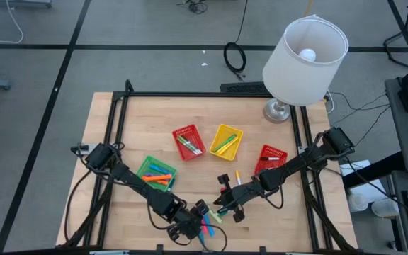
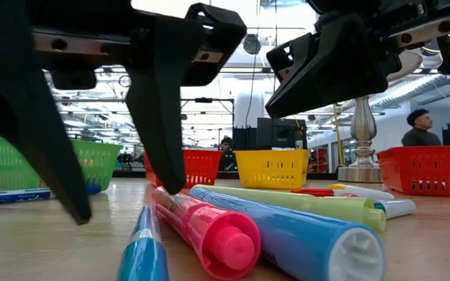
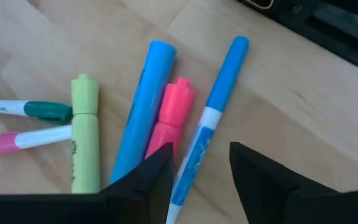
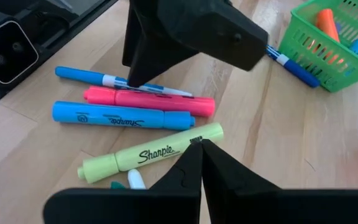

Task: Pick & Place Markers
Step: Put the light blue marker into the left red bin

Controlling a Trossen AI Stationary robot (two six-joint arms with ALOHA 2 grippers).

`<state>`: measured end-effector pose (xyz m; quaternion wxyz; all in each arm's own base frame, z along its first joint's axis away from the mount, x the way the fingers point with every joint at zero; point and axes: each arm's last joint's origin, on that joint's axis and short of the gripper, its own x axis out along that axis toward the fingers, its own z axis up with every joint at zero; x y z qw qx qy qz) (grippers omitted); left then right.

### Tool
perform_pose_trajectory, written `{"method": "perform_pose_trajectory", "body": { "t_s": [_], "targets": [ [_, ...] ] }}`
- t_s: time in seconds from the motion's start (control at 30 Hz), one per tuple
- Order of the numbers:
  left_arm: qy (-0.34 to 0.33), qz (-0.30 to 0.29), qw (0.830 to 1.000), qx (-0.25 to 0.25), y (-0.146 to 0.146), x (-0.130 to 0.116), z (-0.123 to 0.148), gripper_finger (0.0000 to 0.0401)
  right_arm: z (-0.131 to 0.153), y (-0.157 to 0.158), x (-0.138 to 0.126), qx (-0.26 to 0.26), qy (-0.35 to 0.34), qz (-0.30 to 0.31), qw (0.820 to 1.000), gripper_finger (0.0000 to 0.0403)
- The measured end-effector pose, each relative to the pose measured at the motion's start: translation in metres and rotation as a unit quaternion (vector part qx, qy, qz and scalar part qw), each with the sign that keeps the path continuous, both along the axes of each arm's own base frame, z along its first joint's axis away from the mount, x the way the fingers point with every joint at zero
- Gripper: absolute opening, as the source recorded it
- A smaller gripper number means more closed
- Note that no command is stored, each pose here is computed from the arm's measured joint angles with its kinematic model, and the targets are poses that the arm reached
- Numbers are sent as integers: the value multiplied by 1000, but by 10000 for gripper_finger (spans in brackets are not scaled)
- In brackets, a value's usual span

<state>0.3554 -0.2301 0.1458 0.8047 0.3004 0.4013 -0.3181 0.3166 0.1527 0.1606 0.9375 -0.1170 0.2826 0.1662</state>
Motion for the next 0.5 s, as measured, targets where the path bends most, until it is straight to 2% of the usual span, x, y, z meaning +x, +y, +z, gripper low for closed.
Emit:
{"method": "perform_pose_trajectory", "body": {
  "t_s": [0.17,0.5],
  "targets": [
    [5,-6,1000,8,6,2,-1,160,0,0,0,-1,2,0,1000,0],
    [27,-21,999,12,9,3,-10,118,-1,0,-1,-4,7,0,1000,0]
  ]
}}
